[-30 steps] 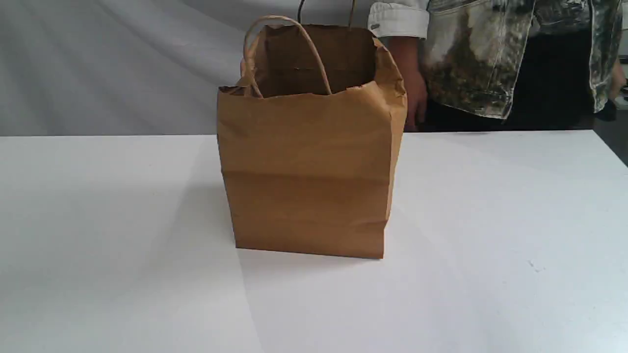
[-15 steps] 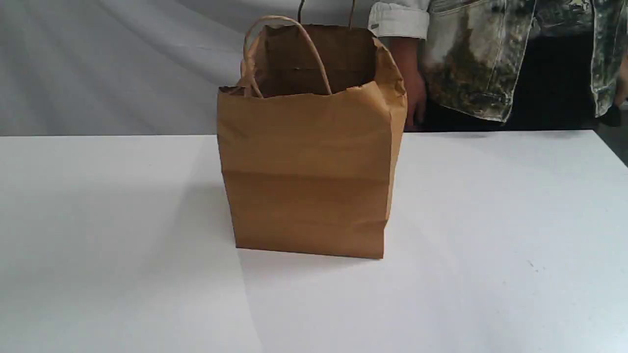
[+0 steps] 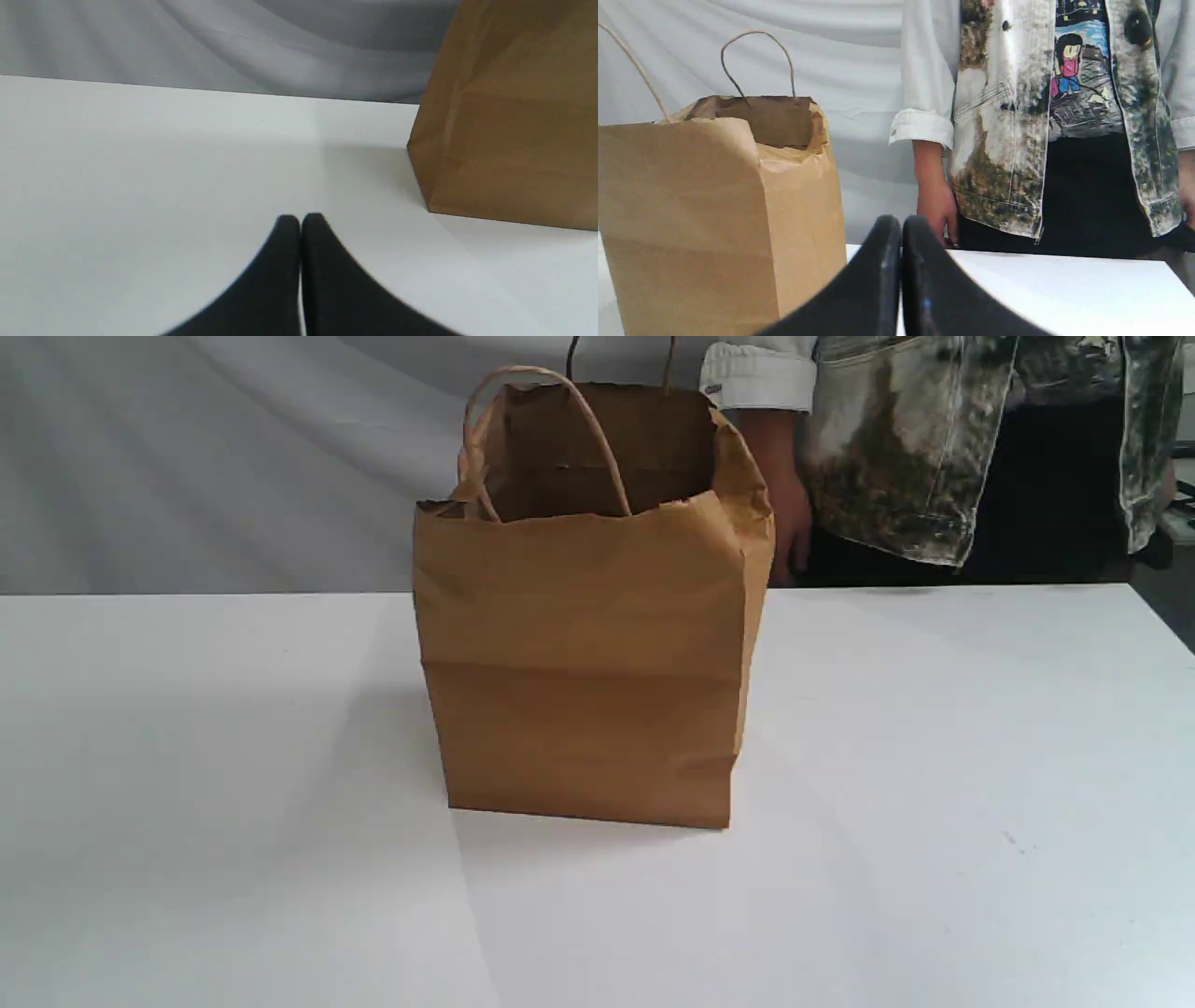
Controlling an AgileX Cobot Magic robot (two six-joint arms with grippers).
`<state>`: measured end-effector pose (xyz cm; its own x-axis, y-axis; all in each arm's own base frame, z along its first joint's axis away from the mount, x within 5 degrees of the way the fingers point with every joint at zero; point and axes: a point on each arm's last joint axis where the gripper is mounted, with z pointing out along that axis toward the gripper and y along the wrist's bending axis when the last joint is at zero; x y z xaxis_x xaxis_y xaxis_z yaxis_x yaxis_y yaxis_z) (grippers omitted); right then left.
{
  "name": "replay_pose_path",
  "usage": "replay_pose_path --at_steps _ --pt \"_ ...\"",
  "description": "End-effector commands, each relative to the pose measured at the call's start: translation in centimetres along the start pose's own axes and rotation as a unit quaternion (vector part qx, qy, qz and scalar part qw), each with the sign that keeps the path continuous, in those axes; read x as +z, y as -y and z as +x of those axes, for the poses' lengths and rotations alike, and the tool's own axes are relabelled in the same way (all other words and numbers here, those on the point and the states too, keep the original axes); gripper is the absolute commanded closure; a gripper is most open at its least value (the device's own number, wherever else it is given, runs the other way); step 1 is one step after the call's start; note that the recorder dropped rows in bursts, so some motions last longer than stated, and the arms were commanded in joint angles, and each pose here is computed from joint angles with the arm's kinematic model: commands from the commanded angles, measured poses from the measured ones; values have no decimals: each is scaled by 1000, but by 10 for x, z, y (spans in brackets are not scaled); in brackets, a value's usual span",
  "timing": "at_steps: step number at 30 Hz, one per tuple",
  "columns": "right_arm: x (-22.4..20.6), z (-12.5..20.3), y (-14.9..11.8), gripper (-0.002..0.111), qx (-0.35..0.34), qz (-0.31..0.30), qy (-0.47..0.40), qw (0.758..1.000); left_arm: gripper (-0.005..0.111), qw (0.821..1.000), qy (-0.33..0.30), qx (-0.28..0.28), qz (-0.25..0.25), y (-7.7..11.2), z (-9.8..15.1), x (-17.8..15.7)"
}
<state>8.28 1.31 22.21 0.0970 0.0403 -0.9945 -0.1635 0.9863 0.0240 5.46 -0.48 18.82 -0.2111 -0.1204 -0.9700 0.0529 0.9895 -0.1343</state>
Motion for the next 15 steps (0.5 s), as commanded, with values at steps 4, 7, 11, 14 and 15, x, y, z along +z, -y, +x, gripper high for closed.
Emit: replay_pose_path --at_steps 4,7,11,14,15 --pt "-11 5 0 108 -1 -3 -20 1000 107 1000 3 3 -1 0 1 0" --pt "-15 8 0 108 -1 -1 -37 999 107 1000 3 3 -1 0 1 0" --pt "-20 14 0 108 -1 3 -64 998 107 1000 3 3 -1 0 1 0" --pt "-24 18 0 108 -20 6 -80 997 107 1000 3 3 -1 0 1 0" --pt "-26 19 1 108 -37 6 -83 996 107 1000 3 3 -1 0 1 0"
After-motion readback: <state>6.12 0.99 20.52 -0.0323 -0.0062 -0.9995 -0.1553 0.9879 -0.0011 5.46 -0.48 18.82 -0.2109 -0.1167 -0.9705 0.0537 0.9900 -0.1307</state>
